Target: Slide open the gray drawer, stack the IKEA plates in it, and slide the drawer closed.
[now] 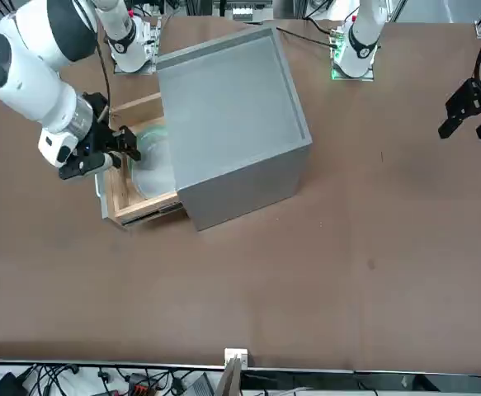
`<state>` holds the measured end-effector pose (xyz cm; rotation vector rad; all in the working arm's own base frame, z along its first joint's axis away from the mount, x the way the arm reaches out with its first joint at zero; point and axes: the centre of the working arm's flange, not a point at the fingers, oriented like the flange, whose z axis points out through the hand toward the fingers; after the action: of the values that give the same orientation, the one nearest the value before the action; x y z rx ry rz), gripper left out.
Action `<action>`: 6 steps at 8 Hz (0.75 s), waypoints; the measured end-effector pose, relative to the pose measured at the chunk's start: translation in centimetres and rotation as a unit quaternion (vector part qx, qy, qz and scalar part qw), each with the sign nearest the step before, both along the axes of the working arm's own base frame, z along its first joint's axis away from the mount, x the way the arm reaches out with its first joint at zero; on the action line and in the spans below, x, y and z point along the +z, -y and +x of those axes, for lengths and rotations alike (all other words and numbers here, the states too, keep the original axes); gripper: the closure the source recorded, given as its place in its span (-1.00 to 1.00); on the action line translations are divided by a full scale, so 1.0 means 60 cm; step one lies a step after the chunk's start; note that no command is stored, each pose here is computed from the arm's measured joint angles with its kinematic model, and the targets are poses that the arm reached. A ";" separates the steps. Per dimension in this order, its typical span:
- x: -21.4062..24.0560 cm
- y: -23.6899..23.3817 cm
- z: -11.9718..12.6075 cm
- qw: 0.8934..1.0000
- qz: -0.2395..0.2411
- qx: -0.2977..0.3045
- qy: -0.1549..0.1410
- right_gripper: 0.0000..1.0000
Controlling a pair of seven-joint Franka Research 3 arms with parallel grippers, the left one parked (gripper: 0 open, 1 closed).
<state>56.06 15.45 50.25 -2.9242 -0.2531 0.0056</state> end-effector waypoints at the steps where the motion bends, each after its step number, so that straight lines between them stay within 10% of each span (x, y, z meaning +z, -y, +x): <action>1: 0.023 0.007 0.009 1.000 0.002 -0.004 0.014 -1.00; 6: 0.090 0.053 0.033 0.998 -0.023 -0.017 0.054 -1.00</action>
<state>58.07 12.25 55.65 -2.9782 -0.2223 -0.1533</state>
